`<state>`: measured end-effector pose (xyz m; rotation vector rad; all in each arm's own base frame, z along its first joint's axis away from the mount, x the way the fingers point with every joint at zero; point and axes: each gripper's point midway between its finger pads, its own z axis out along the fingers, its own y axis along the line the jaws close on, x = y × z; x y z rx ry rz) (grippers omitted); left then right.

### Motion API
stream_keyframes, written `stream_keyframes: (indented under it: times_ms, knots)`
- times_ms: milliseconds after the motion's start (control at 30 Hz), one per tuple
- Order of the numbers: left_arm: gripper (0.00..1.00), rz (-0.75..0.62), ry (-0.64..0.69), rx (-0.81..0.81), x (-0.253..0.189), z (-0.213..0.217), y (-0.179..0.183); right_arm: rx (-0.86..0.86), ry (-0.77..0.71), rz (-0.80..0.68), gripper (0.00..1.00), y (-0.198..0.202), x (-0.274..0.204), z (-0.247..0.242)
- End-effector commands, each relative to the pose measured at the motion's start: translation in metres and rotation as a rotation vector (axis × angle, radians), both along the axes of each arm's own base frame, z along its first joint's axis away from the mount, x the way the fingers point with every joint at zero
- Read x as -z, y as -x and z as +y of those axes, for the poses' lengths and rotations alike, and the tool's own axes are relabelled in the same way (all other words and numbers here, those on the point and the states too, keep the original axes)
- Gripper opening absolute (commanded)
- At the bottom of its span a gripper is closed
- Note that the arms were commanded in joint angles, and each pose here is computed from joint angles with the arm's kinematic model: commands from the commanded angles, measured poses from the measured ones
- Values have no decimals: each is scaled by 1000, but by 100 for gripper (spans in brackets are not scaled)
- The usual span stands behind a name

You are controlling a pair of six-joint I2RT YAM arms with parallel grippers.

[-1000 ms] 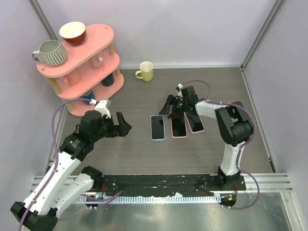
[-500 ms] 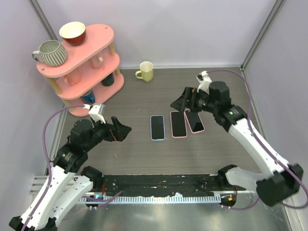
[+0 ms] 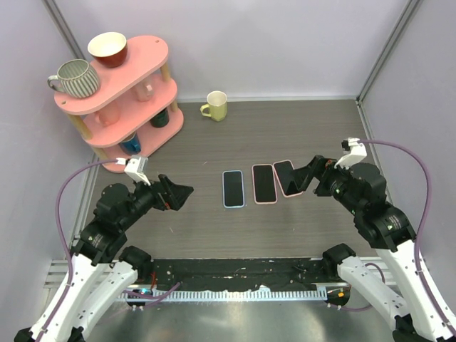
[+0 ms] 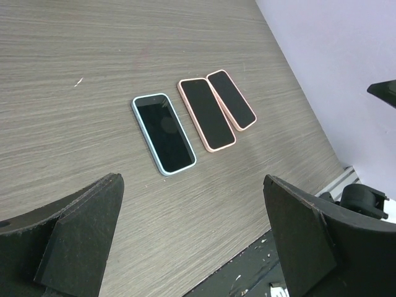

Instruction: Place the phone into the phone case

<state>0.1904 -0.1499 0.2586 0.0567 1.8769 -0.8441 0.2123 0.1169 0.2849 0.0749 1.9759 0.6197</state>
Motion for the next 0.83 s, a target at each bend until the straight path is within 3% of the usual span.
stream_keyframes:
  times_ms: [0, 300, 800]
  knots:
    - [100, -81, 53, 24, -23, -4, 2, 123, 69, 26, 97, -9, 22, -22]
    - [100, -197, 65, -35, -33, 12, 6, -9, -29, -29, 99, 4, 12, 2]
    - [100, -184, 49, -37, -29, 11, 4, -16, -41, -67, 100, 6, 7, 1]
